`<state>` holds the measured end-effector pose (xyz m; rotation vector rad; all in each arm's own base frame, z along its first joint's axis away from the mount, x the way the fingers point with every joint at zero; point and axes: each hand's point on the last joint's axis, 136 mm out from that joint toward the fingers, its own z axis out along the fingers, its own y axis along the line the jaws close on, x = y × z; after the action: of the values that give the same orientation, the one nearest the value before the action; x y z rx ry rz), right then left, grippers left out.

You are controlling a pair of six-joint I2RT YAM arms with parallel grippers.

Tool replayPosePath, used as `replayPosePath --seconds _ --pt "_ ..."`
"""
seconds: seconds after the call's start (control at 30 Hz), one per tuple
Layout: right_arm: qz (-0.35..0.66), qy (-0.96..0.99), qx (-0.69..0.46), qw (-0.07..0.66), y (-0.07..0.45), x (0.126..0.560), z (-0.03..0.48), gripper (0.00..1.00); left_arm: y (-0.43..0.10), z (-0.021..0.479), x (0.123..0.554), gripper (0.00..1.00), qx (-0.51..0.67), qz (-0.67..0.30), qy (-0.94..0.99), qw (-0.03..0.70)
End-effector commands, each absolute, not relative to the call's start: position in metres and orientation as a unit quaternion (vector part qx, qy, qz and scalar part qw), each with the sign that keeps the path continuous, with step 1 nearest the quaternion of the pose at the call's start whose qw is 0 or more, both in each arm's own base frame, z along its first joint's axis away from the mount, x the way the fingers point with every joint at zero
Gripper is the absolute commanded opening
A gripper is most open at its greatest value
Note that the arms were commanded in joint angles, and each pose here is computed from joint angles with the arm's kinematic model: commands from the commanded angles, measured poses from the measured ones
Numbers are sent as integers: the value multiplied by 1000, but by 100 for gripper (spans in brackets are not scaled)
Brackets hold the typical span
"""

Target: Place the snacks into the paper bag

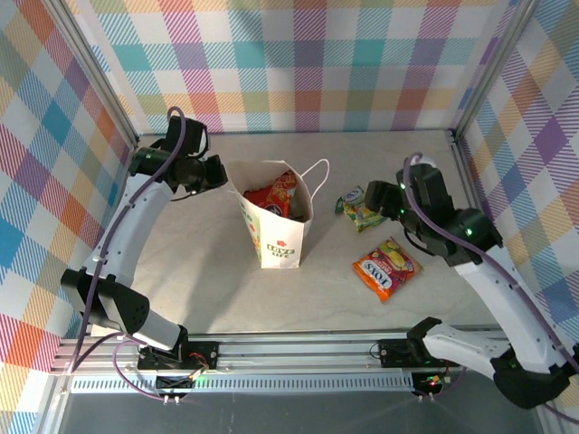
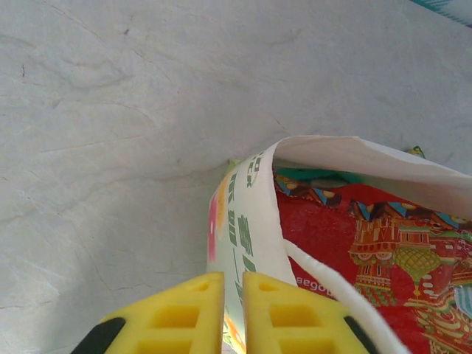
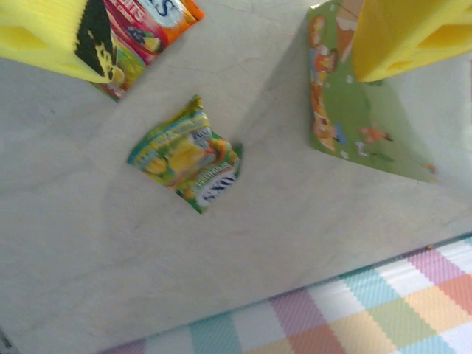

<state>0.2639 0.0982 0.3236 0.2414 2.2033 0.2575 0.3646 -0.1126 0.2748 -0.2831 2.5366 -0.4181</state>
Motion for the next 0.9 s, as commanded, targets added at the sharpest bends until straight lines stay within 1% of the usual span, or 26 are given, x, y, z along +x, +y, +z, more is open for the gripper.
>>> replayPosePath --seconds 0.0,0.1,0.2,0.37,0.6,0.67,0.87 --pt "114 898 142 400 80 244 289 89 -108 275 353 16 -90 -141 948 270" --pt "130 904 174 368 68 229 257 92 -108 274 351 18 -87 -140 948 271" --pt "142 913 210 321 59 218 221 95 -108 276 350 19 -83 -142 948 273" --pt "199 909 270 248 58 206 171 99 -107 278 348 20 -73 -136 949 274" --pt "237 891 348 171 52 186 106 99 -99 274 343 22 -63 -110 955 267" --pt "233 891 355 160 50 183 96 99 -99 274 343 21 -62 -111 955 268" --pt "245 893 341 162 54 190 82 99 -103 273 348 20 -61 -116 955 265"
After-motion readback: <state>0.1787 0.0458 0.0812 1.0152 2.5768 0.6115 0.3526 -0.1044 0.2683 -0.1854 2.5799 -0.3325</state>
